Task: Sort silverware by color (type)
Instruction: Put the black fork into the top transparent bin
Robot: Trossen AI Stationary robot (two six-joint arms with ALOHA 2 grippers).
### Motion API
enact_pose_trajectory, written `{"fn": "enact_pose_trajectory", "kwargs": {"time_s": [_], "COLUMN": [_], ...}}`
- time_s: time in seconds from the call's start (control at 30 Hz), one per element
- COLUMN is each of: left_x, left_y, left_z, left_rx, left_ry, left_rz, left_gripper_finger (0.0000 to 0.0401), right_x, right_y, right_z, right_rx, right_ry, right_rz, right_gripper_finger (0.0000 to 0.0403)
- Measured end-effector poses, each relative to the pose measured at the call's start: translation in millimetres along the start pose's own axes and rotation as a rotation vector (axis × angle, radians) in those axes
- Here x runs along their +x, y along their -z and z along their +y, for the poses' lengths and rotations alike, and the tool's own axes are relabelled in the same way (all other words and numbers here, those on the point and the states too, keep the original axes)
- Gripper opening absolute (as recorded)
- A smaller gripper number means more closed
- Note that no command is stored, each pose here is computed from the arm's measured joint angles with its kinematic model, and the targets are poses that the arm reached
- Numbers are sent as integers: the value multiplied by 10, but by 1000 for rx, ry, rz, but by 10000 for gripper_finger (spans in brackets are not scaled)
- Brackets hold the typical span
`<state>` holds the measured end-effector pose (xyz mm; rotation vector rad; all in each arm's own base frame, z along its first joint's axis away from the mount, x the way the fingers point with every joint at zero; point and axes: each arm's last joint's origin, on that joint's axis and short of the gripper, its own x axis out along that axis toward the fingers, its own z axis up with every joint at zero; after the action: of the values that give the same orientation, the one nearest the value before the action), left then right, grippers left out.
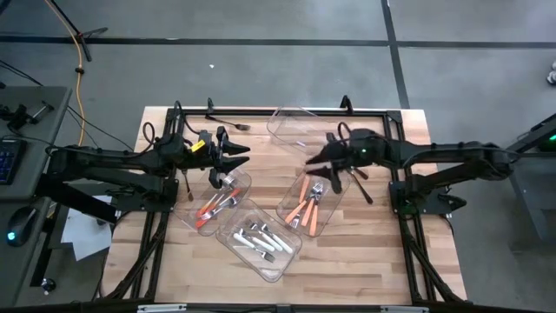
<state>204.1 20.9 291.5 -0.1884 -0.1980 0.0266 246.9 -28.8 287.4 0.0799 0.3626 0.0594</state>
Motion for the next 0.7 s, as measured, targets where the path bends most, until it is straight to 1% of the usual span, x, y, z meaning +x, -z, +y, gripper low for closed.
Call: {"fn": "enact_pose_trajectory", "kwargs": {"time_s": [0.1,0.17,0.23,0.37,0.7], "left_x": [0,0,0,0,0], "left_y": [0,0,1,1,2], "left_z": [0,0,0,1,1], "left_rx": [0,-1,-1,-1,0], "left_ry": [0,0,0,-1,-1], "left_rz": [0,0,0,0,0], "left_gripper_finger": [131,131,131,131,131], "right_x": [27,22,20,15,17], "right_y": [-100,-135,-170,-191,-191], "right_z": [-4,-2,0,8,20], "right_rx": [44,73,99,143,142], "right_ry": [-10,-20,-30,-42,-46], "right_rz": [-179,-254,-298,-319,-318], "right_gripper_finger": [129,129,129,129,129]}}
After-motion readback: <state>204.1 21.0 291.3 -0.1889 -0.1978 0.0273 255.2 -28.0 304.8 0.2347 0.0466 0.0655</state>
